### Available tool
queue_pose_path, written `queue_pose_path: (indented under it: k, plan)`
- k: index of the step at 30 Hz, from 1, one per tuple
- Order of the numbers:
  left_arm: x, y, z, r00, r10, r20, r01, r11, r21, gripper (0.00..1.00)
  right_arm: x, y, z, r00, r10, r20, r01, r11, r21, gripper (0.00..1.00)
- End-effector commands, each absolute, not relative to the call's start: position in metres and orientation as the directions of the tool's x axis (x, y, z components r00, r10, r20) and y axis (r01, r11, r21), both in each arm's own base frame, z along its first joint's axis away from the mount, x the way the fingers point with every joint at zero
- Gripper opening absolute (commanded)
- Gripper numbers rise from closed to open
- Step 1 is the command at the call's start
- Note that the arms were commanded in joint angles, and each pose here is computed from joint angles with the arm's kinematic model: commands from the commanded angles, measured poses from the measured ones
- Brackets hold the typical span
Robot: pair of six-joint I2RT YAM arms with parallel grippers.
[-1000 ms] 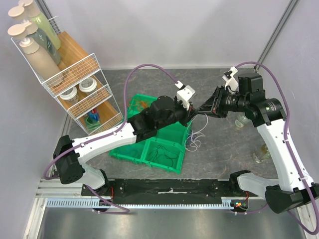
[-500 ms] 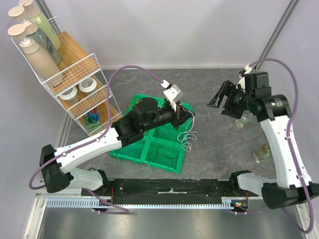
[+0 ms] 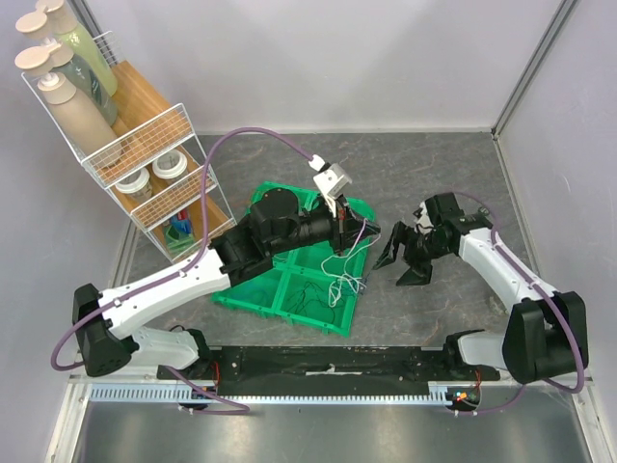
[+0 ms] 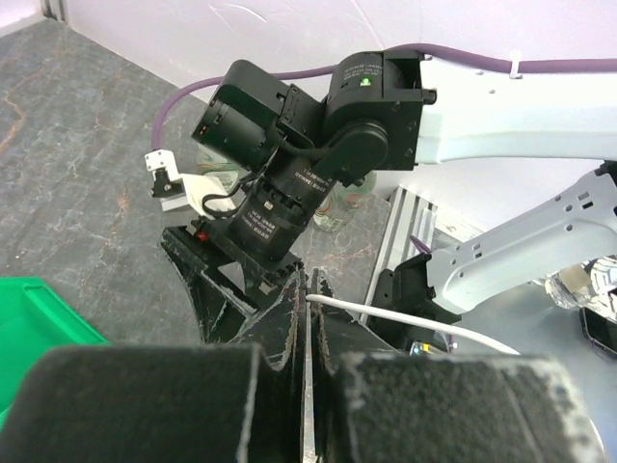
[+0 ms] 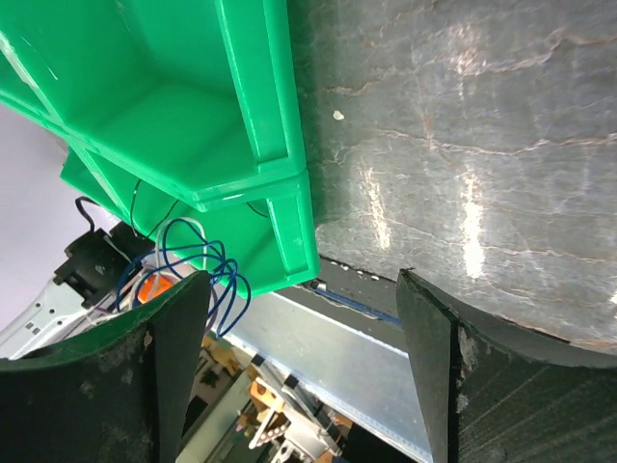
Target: Untangle the cables
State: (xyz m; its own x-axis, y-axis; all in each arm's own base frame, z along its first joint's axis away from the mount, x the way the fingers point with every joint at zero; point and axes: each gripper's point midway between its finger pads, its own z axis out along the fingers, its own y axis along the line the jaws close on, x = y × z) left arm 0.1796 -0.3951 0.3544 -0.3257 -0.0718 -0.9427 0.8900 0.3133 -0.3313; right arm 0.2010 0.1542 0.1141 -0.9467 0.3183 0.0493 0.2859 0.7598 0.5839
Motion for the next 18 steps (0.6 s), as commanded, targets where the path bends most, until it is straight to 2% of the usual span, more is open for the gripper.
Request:
queue_pose_path:
  k: [1, 3, 5, 7, 18]
  plan:
    - [0.174, -0.405, 0.377, -0.34, -0.109, -0.934, 0.901, 0.249, -0.356, 0.02, 0.2, 0.171, 0.125, -0.953, 0.3, 0.033, 0.243, 0.698, 0.674, 0.84]
    - [0.173, -0.407, 0.378, -0.339, -0.105, -0.935, 0.903, 0.241, -0.355, 0.02, 0.192, 0.171, 0.121, -0.954, 0.293, 0.055, 0.253, 0.695, 0.673, 0.79]
    - [0.174, -0.41, 0.378, -0.339, -0.101, -0.935, 0.905, 0.234, -0.354, 0.02, 0.185, 0.169, 0.115, -0.951, 0.299, 0.084, 0.278, 0.696, 0.662, 0.69]
    - [0.174, -0.413, 0.38, -0.34, -0.101, -0.935, 0.907, 0.226, -0.354, 0.02, 0.182, 0.169, 0.111, -0.946, 0.307, 0.107, 0.299, 0.692, 0.657, 0.65]
    - [0.171, -0.425, 0.387, -0.346, -0.091, -0.934, 0.918, 0.171, -0.357, 0.02, 0.201, 0.184, 0.113, -0.876, 0.439, 0.198, 0.439, 0.56, 0.703, 0.65]
